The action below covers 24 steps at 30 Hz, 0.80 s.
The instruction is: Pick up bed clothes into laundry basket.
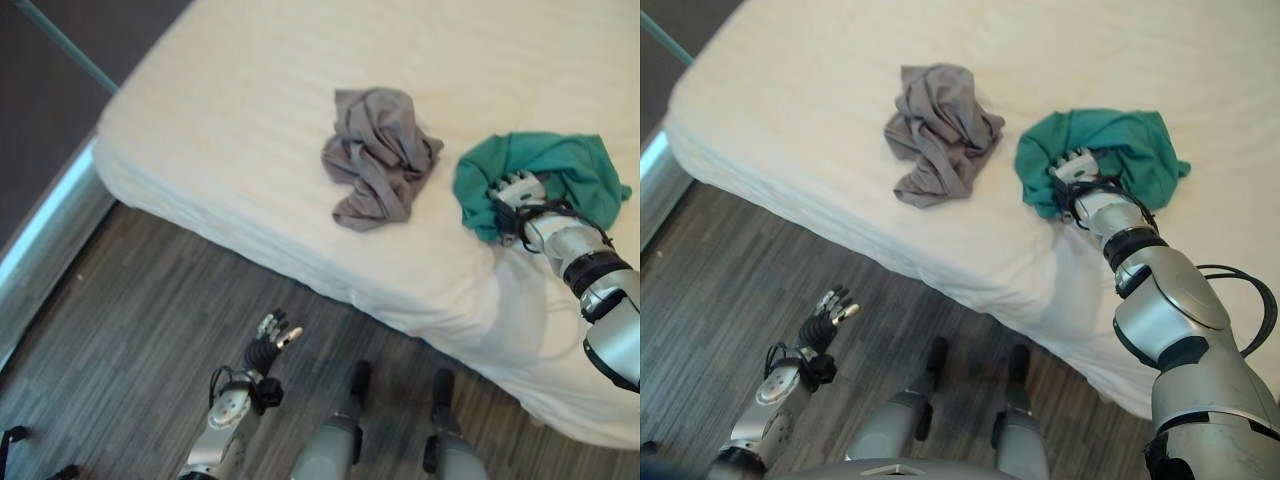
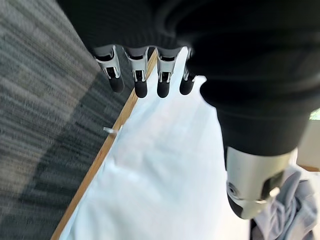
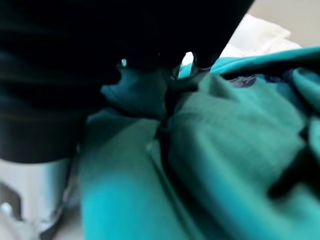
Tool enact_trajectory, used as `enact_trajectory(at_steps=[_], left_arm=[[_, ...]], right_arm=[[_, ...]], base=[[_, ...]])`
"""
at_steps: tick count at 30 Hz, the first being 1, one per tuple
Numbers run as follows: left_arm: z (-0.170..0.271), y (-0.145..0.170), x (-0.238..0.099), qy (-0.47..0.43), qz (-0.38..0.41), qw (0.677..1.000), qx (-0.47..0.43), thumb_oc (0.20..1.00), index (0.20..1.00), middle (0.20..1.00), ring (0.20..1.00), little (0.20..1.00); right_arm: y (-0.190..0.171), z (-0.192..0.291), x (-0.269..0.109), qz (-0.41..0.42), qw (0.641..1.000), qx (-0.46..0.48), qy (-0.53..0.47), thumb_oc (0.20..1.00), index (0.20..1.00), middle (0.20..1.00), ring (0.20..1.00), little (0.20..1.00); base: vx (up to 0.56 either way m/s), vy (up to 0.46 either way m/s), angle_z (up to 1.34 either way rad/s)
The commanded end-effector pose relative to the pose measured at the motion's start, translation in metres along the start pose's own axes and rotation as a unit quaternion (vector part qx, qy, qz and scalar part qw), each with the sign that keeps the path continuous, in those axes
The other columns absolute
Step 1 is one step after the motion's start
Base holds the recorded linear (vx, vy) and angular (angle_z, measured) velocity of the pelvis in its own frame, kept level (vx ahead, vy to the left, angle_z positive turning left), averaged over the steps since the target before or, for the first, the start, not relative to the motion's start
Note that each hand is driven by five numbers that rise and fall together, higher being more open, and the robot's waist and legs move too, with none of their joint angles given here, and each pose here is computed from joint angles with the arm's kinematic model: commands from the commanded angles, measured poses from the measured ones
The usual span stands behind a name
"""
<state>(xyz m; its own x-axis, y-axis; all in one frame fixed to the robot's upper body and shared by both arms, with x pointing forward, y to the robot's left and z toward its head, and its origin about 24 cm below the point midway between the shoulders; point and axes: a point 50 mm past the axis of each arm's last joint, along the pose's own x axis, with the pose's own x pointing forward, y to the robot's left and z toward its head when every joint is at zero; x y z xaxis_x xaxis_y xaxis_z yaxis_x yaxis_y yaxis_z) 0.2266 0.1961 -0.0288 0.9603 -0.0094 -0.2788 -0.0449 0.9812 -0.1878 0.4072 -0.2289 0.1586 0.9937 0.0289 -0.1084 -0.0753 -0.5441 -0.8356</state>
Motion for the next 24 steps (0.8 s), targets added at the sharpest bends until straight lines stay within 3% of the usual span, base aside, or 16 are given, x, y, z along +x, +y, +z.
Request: enact_trajectory(at_steps=[1,6,9,10,11,13,14,15,16,17,18,19,21,22,23,24], left_arm=[[0.044,-0.015,0.017,-0.102,-0.007,0.995,-0.017,1.000,1.000,1.000,1.000,1.000],[0.050,-0.009,0.021,-0.120,0.037,0.991,-0.038,1.000,1.000,1.000,1.000,1.000],[0.049,-0.004,0.019,-0.119,0.048,0.991,-0.036,1.000,1.000,1.000,1.000,1.000],[0.049,0.002,0.017,-0.120,0.063,0.990,-0.035,1.000,1.000,1.000,1.000,1.000],[0.049,0.002,0.017,-0.119,0.062,0.990,-0.033,1.000,1.000,1.000,1.000,1.000],[0.048,0.015,0.014,-0.119,0.089,0.988,-0.029,1.000,1.000,1.000,1.000,1.000],[0.048,0.015,0.014,-0.119,0.089,0.988,-0.029,1.000,1.000,1.000,1.000,1.000],[0.051,0.022,0.012,-0.123,0.103,0.987,-0.024,1.000,1.000,1.000,1.000,1.000],[0.050,0.022,0.012,-0.122,0.102,0.987,-0.023,1.000,1.000,1.000,1.000,1.000],[0.050,0.027,0.009,-0.123,0.108,0.986,-0.021,1.000,1.000,1.000,1.000,1.000],[0.050,0.026,0.009,-0.122,0.107,0.987,-0.020,1.000,1.000,1.000,1.000,1.000],[0.049,0.027,0.007,-0.122,0.106,0.987,-0.021,1.000,1.000,1.000,1.000,1.000],[0.052,0.029,0.006,-0.123,0.105,0.987,-0.013,1.000,1.000,1.000,1.000,1.000],[0.052,0.029,0.006,-0.123,0.105,0.987,-0.013,1.000,1.000,1.000,1.000,1.000],[0.056,0.030,0.007,-0.130,0.105,0.986,-0.009,1.000,1.000,1.000,1.000,1.000],[0.070,0.034,0.008,-0.150,0.109,0.983,0.015,1.000,1.000,1.000,1.000,1.000]], right_arm=[[0.049,0.017,-0.010,0.109,0.991,-0.067,-0.032,0.200,0.200,0.200,0.200,0.200],[0.068,0.081,-0.023,0.088,0.986,0.117,-0.084,0.200,0.200,0.200,0.200,0.200],[0.076,0.087,-0.031,0.088,0.980,0.154,-0.091,0.200,0.200,0.200,0.200,0.200],[0.088,0.079,-0.043,0.076,0.962,0.255,-0.062,0.200,0.200,0.200,0.200,0.200],[0.089,0.079,-0.044,0.078,0.961,0.257,-0.061,0.200,0.200,0.200,0.200,0.200],[0.108,0.050,-0.068,0.033,0.875,0.482,0.028,0.200,0.200,0.200,0.200,0.200],[0.108,0.050,-0.068,0.034,0.875,0.482,0.028,0.200,0.200,0.200,0.200,0.200],[0.113,0.029,-0.086,-0.033,0.772,0.630,0.082,0.200,0.200,0.200,0.200,0.200],[0.114,0.029,-0.087,-0.032,0.771,0.631,0.083,0.200,0.200,0.200,0.200,0.200],[0.117,0.011,-0.106,-0.102,0.668,0.729,0.109,0.200,0.200,0.200,0.200,0.200],[0.118,0.010,-0.108,-0.101,0.667,0.730,0.111,0.200,0.200,0.200,0.200,0.200],[0.124,-0.003,-0.129,-0.164,0.568,0.796,0.128,0.200,0.200,0.200,0.200,0.200],[0.124,-0.020,-0.139,-0.233,0.463,0.842,0.148,0.200,0.200,0.200,0.200,0.200],[0.124,-0.020,-0.139,-0.233,0.463,0.842,0.148,0.200,0.200,0.200,0.200,0.200],[0.121,-0.025,-0.144,-0.267,0.402,0.864,0.143,0.200,0.200,0.200,0.200,0.200],[0.118,-0.019,-0.152,-0.294,0.306,0.899,0.110,0.200,0.200,0.200,0.200,0.200]], base=[[0.01,0.010,-0.10],[0.03,0.046,-0.13],[0.01,0.040,-0.07],[0.01,0.028,-0.16],[0.04,0.056,-0.09],[0.04,0.041,-0.01],[0.04,0.020,-0.07],[0.04,0.007,-0.09],[0.10,0.015,-0.12],[0.07,0.008,-0.13],[0.13,0.014,-0.21],[0.12,0.015,-0.27],[0.09,0.020,-0.22],[0.03,0.021,-0.21],[0.10,0.037,-0.22],[0.10,0.037,-0.22]])
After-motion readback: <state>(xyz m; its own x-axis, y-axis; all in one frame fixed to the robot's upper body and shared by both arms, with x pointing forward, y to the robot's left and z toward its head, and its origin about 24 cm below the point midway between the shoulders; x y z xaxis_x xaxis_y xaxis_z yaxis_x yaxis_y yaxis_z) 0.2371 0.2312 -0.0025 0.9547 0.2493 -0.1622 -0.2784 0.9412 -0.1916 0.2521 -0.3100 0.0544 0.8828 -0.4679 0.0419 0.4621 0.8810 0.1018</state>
